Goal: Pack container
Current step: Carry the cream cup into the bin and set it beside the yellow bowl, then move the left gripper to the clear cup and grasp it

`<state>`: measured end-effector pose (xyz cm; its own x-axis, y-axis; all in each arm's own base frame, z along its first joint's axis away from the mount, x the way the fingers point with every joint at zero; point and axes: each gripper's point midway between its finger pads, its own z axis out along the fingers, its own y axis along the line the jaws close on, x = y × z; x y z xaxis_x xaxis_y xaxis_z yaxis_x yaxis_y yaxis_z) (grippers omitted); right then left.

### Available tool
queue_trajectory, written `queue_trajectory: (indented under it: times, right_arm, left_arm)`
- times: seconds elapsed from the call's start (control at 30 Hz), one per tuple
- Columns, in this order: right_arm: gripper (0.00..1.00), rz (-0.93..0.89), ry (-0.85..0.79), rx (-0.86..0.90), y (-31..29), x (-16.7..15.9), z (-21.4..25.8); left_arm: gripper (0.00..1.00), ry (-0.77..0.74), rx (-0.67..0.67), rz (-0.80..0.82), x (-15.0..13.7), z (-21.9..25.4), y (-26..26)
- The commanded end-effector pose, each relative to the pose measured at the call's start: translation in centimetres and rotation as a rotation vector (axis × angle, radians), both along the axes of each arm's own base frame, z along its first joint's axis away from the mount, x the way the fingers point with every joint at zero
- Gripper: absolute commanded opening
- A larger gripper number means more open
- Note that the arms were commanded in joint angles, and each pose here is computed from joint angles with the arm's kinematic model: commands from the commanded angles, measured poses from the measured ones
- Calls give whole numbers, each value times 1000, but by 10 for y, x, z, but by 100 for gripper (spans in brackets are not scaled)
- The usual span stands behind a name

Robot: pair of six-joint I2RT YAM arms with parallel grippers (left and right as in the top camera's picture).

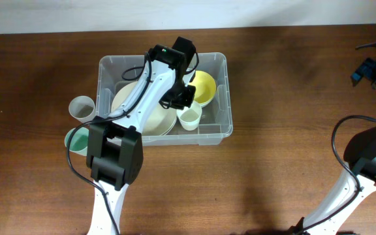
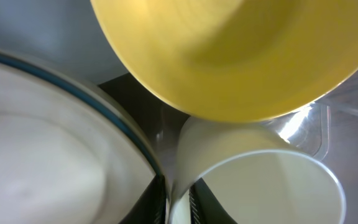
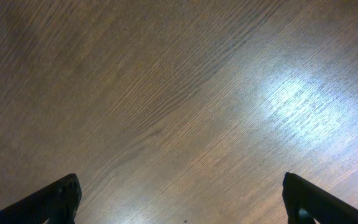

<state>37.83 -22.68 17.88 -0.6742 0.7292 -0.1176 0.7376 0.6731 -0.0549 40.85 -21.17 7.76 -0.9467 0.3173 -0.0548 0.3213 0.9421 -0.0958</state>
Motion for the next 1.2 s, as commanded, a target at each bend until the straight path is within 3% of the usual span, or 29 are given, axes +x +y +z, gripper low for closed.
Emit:
queue_trajectory:
  times: [0.0,0.2,0.33,0.4,0.47,0.57,0.7,0.87,0.97,1.03,1.17]
  right_arm:
    - [99,-8,-13,-17,0,-2,8]
    - [99,-8,-13,-17,0,-2,8]
    - [99,-8,-13,-17,0,-2,8]
    - [99,-8,-13,-17,0,-2,8]
    - [99,-8,-13,-17,0,-2,8]
    - [99,-8,-13,-17,0,-2,8]
    - [99,-8,-13,-17,0,-2,8]
    - [99,-8,-13,-17,0,-2,8]
    - [99,-8,-13,-17,0,-2,8]
    - [99,-8,-13,-17,0,-2,8]
    - [99,-8,-13,-17,0,-2,8]
  left_arm:
    - [24,2,13,6,1,-4,2]
    - [29,-26,4,-40,6,3,-1]
    - [33,-119,-38,-36,26,40,-9]
    - [41,-192,-71,-32,38,70,-12]
    - [61,-267,-90,-18,49,101,-10]
    - [99,-361,-49,34,56,148,17]
    - [99,-412,92,286,49,188,92]
    - [99,-409,-28,548,54,210,175]
    - [99,-365,-82,631,55,204,209]
    - [99,-298,-48,738,49,184,258]
    - [99,-147,-2,835,30,142,299]
